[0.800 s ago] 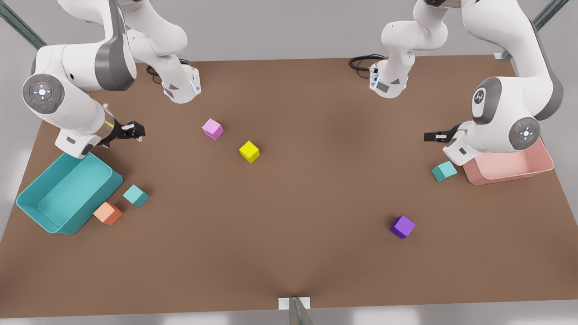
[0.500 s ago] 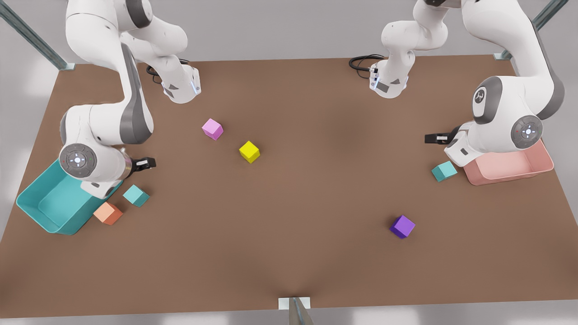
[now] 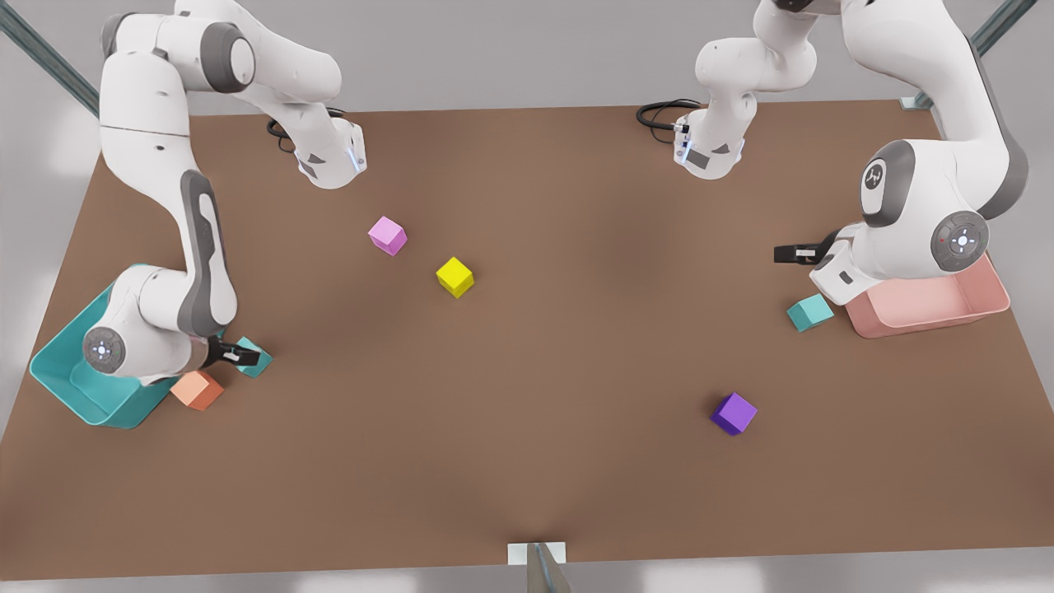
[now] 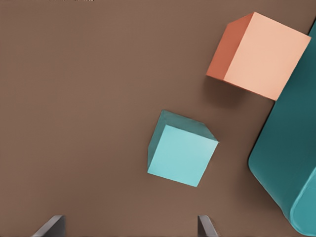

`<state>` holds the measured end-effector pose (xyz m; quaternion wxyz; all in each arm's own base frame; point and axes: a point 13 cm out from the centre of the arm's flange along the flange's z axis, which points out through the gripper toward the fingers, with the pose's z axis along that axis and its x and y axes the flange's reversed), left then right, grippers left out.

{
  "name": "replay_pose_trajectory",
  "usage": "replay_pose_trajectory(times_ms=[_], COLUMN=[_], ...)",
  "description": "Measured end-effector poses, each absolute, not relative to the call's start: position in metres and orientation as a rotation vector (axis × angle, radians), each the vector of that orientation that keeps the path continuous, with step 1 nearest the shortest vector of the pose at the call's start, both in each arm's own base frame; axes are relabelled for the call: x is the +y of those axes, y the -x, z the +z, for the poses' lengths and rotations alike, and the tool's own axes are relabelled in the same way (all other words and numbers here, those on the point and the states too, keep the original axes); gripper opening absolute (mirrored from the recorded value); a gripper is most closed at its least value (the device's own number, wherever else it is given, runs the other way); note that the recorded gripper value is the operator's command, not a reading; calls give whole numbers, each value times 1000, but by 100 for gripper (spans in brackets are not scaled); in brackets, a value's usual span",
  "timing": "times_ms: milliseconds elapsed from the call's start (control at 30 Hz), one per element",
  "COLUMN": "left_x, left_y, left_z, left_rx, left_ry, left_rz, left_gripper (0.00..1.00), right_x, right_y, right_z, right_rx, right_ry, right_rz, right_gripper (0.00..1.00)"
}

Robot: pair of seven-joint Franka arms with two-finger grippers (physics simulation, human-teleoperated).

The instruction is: Stack the two blue cubes on top of each other

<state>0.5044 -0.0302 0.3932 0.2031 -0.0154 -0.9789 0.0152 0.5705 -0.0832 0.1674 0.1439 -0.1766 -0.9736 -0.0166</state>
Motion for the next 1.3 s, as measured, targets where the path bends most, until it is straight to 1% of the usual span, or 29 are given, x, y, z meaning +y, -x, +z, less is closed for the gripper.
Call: replay_pose_trajectory(times_ms=[133,233,500,833,1300], left_x=[-30,-30,-31,-31,-31], left_y=[-505,-505,-504,-503,-503], left_z=[392,392,391,391,388], left_rx=[-2730,-2730,-2726,-2723,-2716], left_ry=[43,43,44,44,44], left_rz=[42,42,42,41,41], left_gripper=[100,100,100,100,100], right_x=[-99,-108,-124,-122,-114], right_y=[-558,-555,-546,-548,-541], right_z=[137,135,113,91,49], right_rx=[-2833,-2857,-2855,-2831,-2776], right_ry=[705,813,984,1070,1095], right_rz=[-104,-127,-125,-123,-101], right_gripper=[100,100,100,100,99])
